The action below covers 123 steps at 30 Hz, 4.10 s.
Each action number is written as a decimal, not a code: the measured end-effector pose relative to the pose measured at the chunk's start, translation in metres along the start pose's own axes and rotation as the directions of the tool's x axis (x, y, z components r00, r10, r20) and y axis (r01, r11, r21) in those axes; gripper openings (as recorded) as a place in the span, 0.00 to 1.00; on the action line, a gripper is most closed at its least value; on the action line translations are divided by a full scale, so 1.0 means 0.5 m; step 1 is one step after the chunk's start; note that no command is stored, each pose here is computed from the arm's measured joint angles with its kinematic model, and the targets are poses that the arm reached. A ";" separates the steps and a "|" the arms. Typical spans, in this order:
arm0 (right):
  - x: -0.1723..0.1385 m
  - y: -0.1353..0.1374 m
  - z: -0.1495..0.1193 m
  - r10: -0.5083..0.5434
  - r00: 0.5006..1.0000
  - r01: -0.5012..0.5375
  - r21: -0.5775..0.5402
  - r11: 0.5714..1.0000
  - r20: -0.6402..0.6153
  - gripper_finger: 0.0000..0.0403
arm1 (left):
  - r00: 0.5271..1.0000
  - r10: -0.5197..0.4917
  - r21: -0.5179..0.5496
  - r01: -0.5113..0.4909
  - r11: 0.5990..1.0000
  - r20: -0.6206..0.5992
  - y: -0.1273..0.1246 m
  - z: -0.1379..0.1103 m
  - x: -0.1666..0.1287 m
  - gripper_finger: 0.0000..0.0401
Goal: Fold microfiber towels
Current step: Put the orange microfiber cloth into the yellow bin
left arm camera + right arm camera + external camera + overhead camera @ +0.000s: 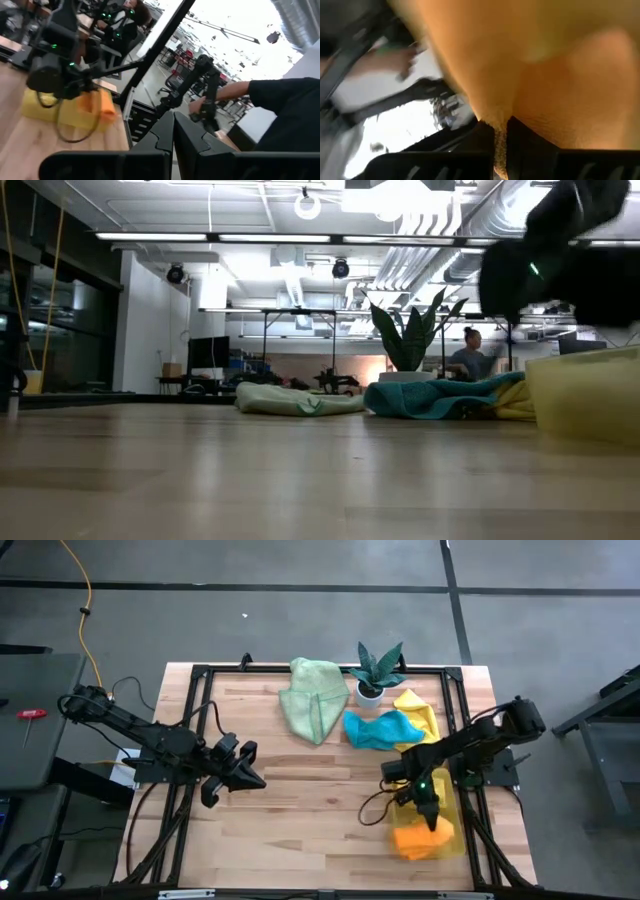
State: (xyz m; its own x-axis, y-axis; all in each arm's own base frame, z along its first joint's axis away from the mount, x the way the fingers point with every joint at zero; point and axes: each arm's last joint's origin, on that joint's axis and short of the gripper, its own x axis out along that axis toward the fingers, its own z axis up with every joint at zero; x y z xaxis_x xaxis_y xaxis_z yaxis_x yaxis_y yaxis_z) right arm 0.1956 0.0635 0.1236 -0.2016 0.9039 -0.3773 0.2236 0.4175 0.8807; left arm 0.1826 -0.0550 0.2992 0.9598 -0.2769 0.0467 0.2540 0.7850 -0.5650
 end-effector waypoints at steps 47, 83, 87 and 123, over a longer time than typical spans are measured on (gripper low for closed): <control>-0.072 0.031 -0.021 -0.558 0.777 0.217 0.707 0.673 0.293 0.00 | 0.998 -0.003 -0.044 0.001 0.999 -0.060 0.003 -0.009 0.000 0.00; -0.043 0.125 -0.029 -0.620 0.424 0.445 0.444 0.777 0.660 0.01 | 0.998 0.010 -0.016 -0.011 1.000 -0.064 0.005 -0.010 0.000 0.00; -0.041 0.122 -0.009 -0.651 0.355 0.453 0.486 0.748 0.671 0.01 | 0.998 0.010 -0.025 -0.011 1.000 -0.064 0.005 -0.010 0.000 0.00; -0.026 0.108 0.013 -0.735 0.398 0.645 0.402 0.650 0.548 0.00 | 0.997 0.019 -0.014 -0.020 1.000 -0.077 0.007 -0.013 0.000 0.00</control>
State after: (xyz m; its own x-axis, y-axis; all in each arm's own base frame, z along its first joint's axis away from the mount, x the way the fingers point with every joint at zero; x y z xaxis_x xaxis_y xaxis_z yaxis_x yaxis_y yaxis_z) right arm 0.2165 0.0748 0.1743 0.2781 0.1044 -0.9549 0.3986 0.8919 0.2136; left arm 0.1825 -0.0558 0.2920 0.9523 -0.3040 -0.0274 0.2333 0.7828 -0.5769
